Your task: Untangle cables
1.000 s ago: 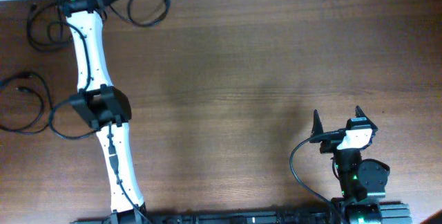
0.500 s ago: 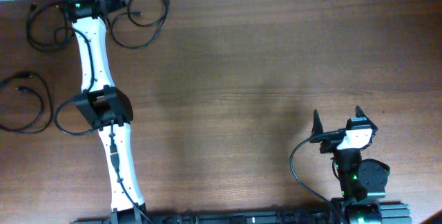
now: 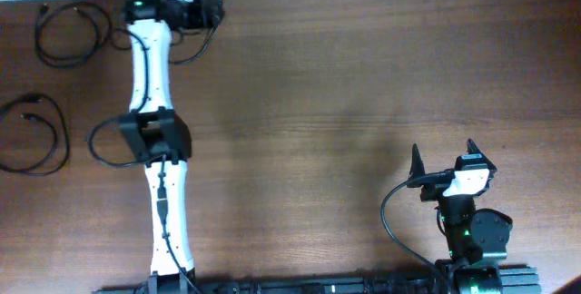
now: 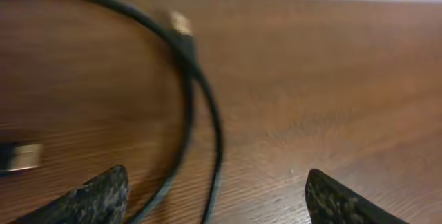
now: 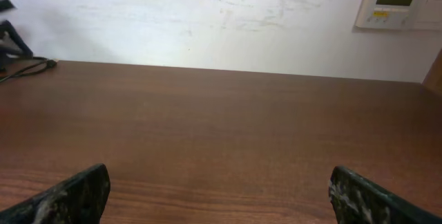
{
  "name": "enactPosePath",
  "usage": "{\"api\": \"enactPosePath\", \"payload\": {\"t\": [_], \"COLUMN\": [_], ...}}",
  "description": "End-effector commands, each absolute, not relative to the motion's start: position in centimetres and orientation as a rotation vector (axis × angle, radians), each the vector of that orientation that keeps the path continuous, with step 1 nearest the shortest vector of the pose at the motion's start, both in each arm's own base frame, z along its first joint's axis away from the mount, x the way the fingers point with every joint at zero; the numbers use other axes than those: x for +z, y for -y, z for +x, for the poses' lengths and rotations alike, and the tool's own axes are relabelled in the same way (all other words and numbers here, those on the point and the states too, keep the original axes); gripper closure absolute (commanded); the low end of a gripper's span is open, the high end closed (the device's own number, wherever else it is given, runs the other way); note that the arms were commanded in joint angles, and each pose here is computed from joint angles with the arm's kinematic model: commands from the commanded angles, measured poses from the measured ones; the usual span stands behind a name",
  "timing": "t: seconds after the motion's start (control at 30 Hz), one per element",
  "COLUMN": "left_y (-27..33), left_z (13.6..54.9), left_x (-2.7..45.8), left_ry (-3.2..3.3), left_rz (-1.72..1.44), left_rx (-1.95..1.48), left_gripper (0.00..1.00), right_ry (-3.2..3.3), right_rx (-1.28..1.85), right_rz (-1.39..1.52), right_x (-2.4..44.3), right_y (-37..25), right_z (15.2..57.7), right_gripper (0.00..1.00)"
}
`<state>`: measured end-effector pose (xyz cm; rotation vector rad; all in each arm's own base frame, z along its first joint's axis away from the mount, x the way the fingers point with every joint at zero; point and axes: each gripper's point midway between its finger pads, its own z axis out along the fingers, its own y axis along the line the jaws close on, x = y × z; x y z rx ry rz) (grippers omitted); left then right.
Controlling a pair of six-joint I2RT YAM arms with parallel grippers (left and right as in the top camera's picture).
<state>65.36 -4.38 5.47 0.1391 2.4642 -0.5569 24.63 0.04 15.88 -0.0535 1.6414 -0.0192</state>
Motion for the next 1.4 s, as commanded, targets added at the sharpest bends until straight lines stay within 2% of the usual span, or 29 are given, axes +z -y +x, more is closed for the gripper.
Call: {"api": "enactPosePath", "payload": {"t": [0.0, 0.13, 0.23, 0.33, 0.4, 0.6, 0.67, 0.7, 0.83, 1.13, 1.23, 1.33, 1.37], "left_y": [4.3, 1.9, 0.1, -0.7, -0.6, -0.6, -0.6, -0.6, 0.6, 1.8, 1.5, 0.4, 0.3], "left_z": [64.8, 65.2, 65.3, 65.1, 64.8, 64.7, 64.9, 65.1, 65.1, 63.6, 63.6, 63.6, 63.6], "left_x": [5.1, 4.3, 3.7, 2.4, 1.5, 0.9, 1.1, 1.2, 1.3, -2.6, -3.0, -3.3, -3.3], "left_ry": [-2.452, -2.482, -2.488, -2.510, -2.517, -2.500, -2.487, -2.479, -2.446, -2.515, -2.530, -2.560, -2.565], "left_rz": [0.406, 0.423, 0.445, 0.429, 0.433, 0.494, 0.494, 0.495, 0.517, 0.525, 0.519, 0.504, 0.501], "left_rx": [-0.419, -0.234, -0.152, -0.173, -0.227, -0.254, -0.248, -0.245, -0.332, -0.430, -0.407, -0.327, -0.316], "left_gripper": [0.11, 0.09, 0.13, 0.25, 0.30, 0.64, 0.57, 0.47, 0.41, 0.39, 0.56, 0.94, 0.98], "right_ry": [-1.647, -1.647, -1.647, -1.647, -1.647, -1.647, -1.647, -1.647, -1.647, -1.647, -1.647, -1.647, -1.647], "right_rx": [-0.020, -0.020, -0.020, -0.020, -0.020, -0.020, -0.020, -0.020, -0.020, -0.020, -0.020, -0.020, -0.020], "right_rz": [-0.052, -0.052, -0.052, -0.052, -0.052, -0.052, -0.052, -0.052, -0.052, -0.052, -0.052, -0.052, -0.052], "right_x": [15.6, 15.6, 15.6, 15.6, 15.6, 15.6, 15.6, 15.6, 15.6, 15.6, 15.6, 15.6, 15.6], "right_y": [-0.1, -0.1, -0.1, -0.1, -0.1, -0.1, -0.1, -0.1, -0.1, -0.1, -0.1, -0.1, -0.1], "right_z": [24.6, 24.6, 24.6, 24.6, 24.6, 24.6, 24.6, 24.6, 24.6, 24.6, 24.6, 24.6, 24.6], "right_gripper": [0.02, 0.02, 0.02, 0.02, 0.02, 0.02, 0.02, 0.02, 0.02, 0.02, 0.02, 0.02, 0.02]}}
